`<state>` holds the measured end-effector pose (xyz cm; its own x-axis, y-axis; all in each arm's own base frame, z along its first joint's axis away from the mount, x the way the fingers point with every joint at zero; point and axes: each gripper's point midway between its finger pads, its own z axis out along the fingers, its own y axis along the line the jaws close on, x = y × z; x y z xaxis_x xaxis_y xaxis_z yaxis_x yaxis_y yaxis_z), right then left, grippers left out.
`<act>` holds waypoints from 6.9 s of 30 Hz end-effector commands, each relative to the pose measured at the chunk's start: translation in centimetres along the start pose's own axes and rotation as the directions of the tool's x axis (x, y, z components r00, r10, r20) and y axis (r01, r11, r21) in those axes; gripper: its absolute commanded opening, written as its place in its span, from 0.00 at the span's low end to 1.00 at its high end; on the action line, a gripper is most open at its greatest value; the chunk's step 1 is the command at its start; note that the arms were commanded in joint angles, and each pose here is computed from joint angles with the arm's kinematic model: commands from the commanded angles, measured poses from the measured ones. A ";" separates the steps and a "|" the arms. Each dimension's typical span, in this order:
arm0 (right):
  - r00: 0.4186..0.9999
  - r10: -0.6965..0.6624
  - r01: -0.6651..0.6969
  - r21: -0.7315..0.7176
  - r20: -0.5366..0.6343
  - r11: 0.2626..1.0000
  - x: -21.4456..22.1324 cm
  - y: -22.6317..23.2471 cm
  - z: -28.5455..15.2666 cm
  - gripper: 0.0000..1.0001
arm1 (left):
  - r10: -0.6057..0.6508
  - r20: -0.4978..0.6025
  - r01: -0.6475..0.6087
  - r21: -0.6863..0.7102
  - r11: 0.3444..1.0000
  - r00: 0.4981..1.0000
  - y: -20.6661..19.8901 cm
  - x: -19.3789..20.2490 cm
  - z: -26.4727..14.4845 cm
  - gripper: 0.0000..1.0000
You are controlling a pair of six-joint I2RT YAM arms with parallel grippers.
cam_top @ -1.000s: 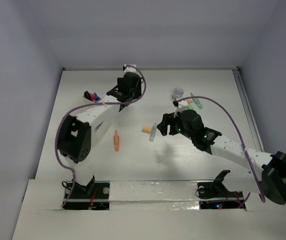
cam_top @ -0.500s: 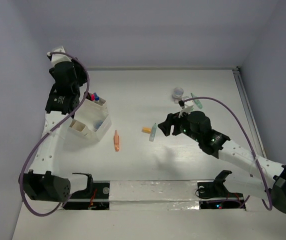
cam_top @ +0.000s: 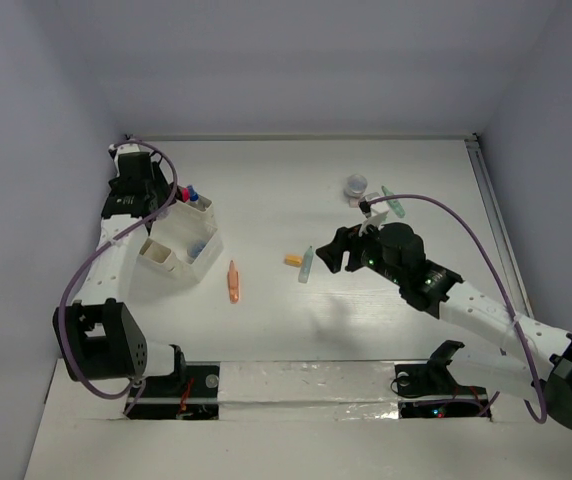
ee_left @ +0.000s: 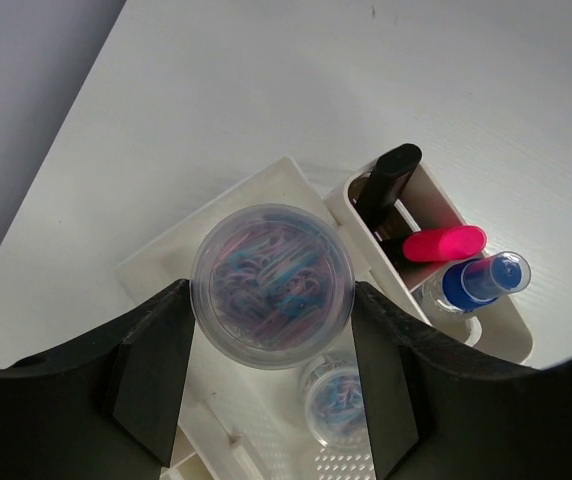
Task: Sort the stationery into containers
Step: Place the pen in the storage box, then pick up the stationery from the center of the board, then place the pen in the storage box, then pick up the pen from the center of the board.
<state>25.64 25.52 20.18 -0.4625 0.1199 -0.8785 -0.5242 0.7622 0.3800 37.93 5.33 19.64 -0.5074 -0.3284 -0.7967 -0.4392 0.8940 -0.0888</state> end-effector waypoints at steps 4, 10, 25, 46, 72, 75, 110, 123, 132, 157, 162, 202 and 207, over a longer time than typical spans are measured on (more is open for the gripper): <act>1.000 0.006 -0.005 -0.021 0.029 1.000 -0.7 0.4 -0.2 0.73 | -0.009 0.028 0.009 -0.004 1.000 1.000 0.0 -0.6 1.5 0.13; 1.000 0.004 -0.004 -0.019 0.028 1.000 -0.6 0.3 -0.1 0.73 | 0.003 0.018 -0.002 -0.059 0.998 1.000 0.9 0.1 2.5 0.15; 0.999 0.001 -0.001 -0.001 0.034 1.000 -0.8 0.0 -0.2 0.73 | 0.028 -0.046 -0.034 -0.124 0.992 0.999 1.9 2.5 4.6 0.39; 0.998 -0.027 0.019 0.129 0.062 0.991 -0.8 -2.6 0.0 0.73 | -0.043 0.092 0.033 0.112 0.993 0.995 -1.9 -1.8 0.9 0.77; 0.977 0.106 0.030 0.610 -0.186 0.792 -3.5 -21.8 9.1 0.87 | -0.187 0.390 -0.187 0.742 0.644 0.902 -10.0 -0.5 -21.7 0.99; 0.972 0.107 0.046 0.616 -0.209 0.787 -3.7 -23.0 10.8 0.89 | -0.169 0.386 -0.194 0.739 0.645 0.907 -10.2 0.2 -21.9 0.99; 0.994 -0.035 0.083 0.531 -0.099 0.843 -11.2 -24.8 17.8 0.44 | -0.134 0.381 -0.216 0.743 0.634 0.915 -11.1 0.9 -22.3 0.99; 0.953 -0.259 0.278 -0.109 0.156 0.955 -18.0 8.0 19.2 0.45 | -0.374 0.515 -0.221 0.768 0.601 0.771 -7.3 -5.1 -30.5 0.99; 0.922 -0.350 0.385 -0.484 0.166 0.786 -11.4 24.4 20.8 0.45 | -0.459 0.624 -0.186 0.697 0.692 0.632 -2.7 -6.1 -31.8 0.99; 0.886 -0.461 0.448 -0.356 0.052 0.820 0.2 23.2 30.5 0.47 | -0.441 0.611 -0.200 0.705 0.680 0.657 -3.4 -4.8 -30.8 0.99; 0.885 -0.464 0.444 -0.347 0.027 0.826 1.4 22.5 30.9 0.49 | -0.438 0.610 -0.200 0.705 0.681 0.661 -3.5 -4.7 -30.6 0.99; 0.937 -0.271 0.309 -0.159 0.222 0.937 -10.7 20.7 16.4 0.54 | -0.415 0.441 -0.178 0.825 0.536 0.795 -7.9 -3.7 -30.7 0.99; 0.964 -0.243 0.234 0.095 0.104 0.968 -8.6 10.4 11.7 0.43 | -0.371 0.268 -0.091 0.898 0.430 0.889 -11.2 0.5 -27.4 0.98</act>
<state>30.53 46.40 29.70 -0.1922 -0.0374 -0.9806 -0.7173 0.6873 0.1144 21.60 -10.48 38.84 0.0384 -0.4993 -0.8656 0.4499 0.7821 -0.4312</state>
